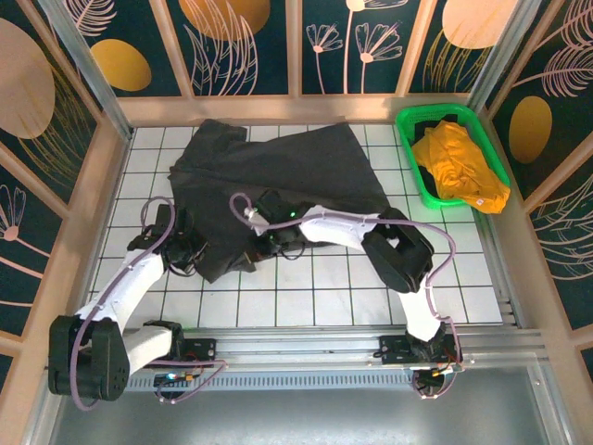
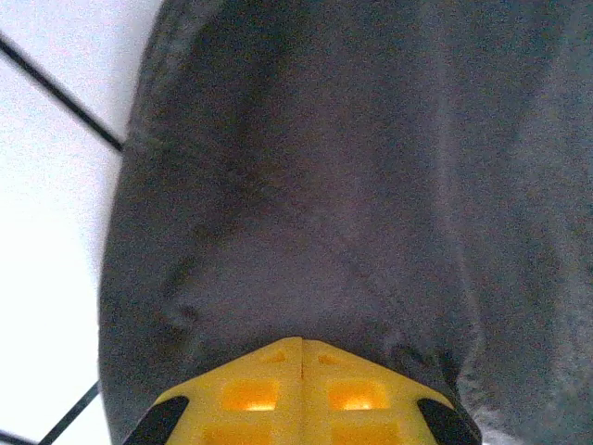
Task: Fold and stack the t-shirts
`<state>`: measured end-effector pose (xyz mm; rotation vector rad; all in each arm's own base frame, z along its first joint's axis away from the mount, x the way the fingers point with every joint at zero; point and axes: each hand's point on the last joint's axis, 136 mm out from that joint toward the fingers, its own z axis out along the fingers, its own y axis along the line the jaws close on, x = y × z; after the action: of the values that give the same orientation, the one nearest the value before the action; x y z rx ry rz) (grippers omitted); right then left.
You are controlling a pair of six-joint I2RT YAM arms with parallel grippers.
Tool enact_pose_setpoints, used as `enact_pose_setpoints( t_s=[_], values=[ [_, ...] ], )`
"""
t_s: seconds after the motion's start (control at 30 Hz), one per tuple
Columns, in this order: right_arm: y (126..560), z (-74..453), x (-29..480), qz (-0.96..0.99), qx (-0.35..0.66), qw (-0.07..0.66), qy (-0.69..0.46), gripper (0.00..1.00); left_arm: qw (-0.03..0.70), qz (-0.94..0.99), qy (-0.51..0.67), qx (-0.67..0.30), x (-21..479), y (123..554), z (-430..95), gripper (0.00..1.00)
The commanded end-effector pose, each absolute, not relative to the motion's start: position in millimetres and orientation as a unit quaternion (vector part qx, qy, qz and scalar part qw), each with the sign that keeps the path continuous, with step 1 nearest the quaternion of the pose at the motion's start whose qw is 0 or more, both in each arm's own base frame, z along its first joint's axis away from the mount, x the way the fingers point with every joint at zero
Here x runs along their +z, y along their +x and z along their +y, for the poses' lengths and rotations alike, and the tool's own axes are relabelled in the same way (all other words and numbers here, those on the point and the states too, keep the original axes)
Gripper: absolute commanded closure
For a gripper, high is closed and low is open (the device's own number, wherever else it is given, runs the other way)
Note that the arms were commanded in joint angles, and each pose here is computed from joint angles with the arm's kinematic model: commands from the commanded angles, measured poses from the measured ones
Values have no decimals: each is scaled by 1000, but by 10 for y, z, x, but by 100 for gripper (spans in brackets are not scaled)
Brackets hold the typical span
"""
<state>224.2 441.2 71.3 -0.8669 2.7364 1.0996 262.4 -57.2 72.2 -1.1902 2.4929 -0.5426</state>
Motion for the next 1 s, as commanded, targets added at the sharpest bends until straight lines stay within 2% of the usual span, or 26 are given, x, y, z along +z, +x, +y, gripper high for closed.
enact_pose_setpoints(
  t_s=[0.0,0.13,0.3,0.4,0.57,0.73,0.97],
  values=[
    [2203,4461,823,875,422,-69,-228,100,181,882,-396,-178,772,2792,-550,100],
    [2384,4432,733,880,431,-122,-159,100,192,893,-365,-183,947,2914,-588,100],
    [2734,4328,580,892,429,-135,-43,100,165,914,-326,-176,945,2668,-618,78],
    [2876,4296,506,890,433,-142,5,100,152,914,-325,-189,922,2465,-649,73],
    [3002,4343,450,888,432,-152,32,100,147,899,-331,-246,909,2279,-795,64],
    [2993,4353,390,891,423,-162,26,100,155,895,-323,-268,808,2272,-846,54],
    [2986,4316,364,892,420,-165,24,100,152,913,-309,-217,473,2340,-732,52]
  ],
)
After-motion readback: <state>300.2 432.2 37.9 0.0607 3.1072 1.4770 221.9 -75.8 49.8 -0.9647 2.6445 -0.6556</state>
